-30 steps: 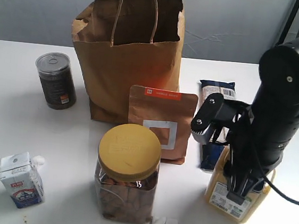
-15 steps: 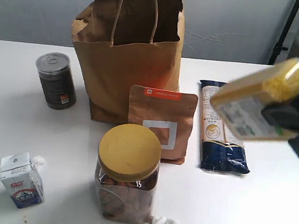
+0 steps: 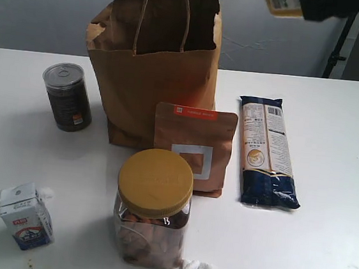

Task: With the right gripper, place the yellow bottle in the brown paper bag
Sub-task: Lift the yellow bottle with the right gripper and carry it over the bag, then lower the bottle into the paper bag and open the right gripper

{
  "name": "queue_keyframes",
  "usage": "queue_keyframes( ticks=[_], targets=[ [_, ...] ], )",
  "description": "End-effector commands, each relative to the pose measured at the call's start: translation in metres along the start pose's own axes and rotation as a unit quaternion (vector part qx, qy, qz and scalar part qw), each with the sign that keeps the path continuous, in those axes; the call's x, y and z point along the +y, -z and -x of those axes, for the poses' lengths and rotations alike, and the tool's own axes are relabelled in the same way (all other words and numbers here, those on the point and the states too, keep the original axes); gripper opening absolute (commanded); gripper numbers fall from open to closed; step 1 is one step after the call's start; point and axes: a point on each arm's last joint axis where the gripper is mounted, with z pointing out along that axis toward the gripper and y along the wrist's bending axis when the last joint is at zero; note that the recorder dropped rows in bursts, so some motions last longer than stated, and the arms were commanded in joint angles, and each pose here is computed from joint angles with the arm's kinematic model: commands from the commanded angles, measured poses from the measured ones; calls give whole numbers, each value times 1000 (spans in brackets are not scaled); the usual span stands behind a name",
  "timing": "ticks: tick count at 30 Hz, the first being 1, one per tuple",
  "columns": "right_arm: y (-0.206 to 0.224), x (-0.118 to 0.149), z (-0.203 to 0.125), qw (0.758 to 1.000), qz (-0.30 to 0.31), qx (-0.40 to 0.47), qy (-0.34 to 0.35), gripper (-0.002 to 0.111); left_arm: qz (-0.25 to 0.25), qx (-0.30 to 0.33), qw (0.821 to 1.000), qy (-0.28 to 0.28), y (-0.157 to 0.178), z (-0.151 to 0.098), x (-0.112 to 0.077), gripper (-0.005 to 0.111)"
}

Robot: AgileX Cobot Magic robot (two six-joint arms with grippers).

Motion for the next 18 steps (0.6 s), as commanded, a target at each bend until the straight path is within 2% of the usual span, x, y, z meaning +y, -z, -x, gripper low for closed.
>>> queue_keyframes(
  ticks=[1, 7, 12, 18],
  targets=[
    [-19, -15, 43, 996, -29, -78, 11, 0, -2, -2, 1000, 5, 0, -1, -1, 0],
    [-55, -16, 69, 997, -24, -76, -4, 0, -2, -2, 1000, 5, 0, -1, -1, 0],
    [-80, 7, 79, 997, 6, -72, 9, 0, -2, -2, 1000, 5, 0, -1, -1, 0],
    [-113, 27, 68, 998, 32, -45, 12, 0, -2, -2, 1000, 5, 0, -1, -1, 0]
  ],
)
